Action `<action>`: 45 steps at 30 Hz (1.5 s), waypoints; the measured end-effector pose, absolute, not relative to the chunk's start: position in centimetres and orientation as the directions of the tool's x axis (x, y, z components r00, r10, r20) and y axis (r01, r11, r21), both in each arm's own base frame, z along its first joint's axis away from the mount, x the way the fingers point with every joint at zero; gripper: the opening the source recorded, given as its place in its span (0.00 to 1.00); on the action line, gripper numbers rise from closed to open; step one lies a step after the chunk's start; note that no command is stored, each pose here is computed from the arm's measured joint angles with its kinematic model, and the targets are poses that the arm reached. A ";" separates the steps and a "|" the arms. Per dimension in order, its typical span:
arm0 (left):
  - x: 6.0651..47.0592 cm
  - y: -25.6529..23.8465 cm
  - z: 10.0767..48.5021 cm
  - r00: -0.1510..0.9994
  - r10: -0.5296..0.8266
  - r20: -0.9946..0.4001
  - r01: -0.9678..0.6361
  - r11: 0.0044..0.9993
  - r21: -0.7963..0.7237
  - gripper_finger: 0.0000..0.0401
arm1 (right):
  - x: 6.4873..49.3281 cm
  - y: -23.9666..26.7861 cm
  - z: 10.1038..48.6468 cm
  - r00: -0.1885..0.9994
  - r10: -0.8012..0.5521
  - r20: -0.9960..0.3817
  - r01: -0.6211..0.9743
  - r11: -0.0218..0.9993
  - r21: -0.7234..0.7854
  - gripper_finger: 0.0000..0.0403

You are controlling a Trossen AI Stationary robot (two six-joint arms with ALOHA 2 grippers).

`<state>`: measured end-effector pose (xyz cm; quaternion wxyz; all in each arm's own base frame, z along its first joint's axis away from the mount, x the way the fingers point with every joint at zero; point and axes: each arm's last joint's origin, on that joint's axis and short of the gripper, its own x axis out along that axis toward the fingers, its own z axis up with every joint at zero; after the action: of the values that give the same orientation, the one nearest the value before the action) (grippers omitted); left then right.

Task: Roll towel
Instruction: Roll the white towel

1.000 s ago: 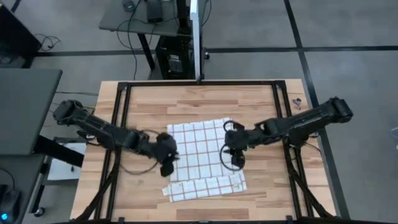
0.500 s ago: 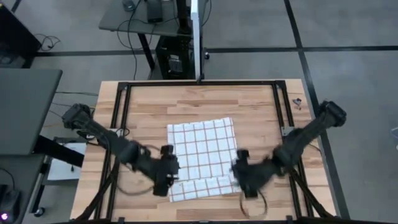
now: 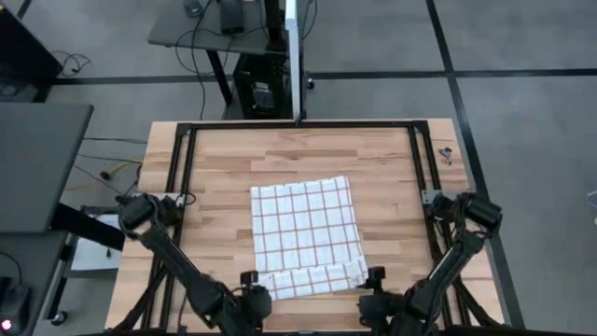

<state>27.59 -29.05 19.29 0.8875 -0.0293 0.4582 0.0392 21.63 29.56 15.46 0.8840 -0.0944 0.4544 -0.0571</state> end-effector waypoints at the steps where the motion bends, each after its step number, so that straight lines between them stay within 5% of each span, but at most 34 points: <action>1: 27.7 -29.2 18.9 0.567 0.055 -0.822 -0.102 0.995 -0.004 0.42 | 21.7 29.6 15.0 0.577 -0.193 -0.793 0.030 0.976 -0.216 0.57; 9: 28.6 -29.3 14.8 0.500 0.134 -0.856 -0.106 0.990 0.093 0.42 | 22.8 30.0 12.7 0.581 -0.203 -0.788 -0.014 0.966 -0.258 0.55; 22: 28.9 -28.7 13.6 0.480 0.217 -0.850 -0.122 0.976 0.180 0.42 | 23.6 29.2 12.8 0.588 -0.239 -0.773 0.003 0.956 -0.293 0.55; 35: 29.7 -30.0 14.5 0.509 0.118 -0.852 -0.066 0.993 0.098 0.42 | 23.8 29.1 12.8 0.586 -0.237 -0.775 0.008 0.958 -0.286 0.55; 45: 29.2 -28.5 13.0 0.483 0.194 -0.854 -0.179 0.976 0.121 0.42 | 24.0 27.8 12.3 0.556 -0.311 -0.771 -0.101 0.896 -0.433 0.56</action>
<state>29.15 -28.53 12.97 0.8612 0.0076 0.4966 0.1083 23.98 27.75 12.27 0.8541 -0.2201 0.4672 -0.0614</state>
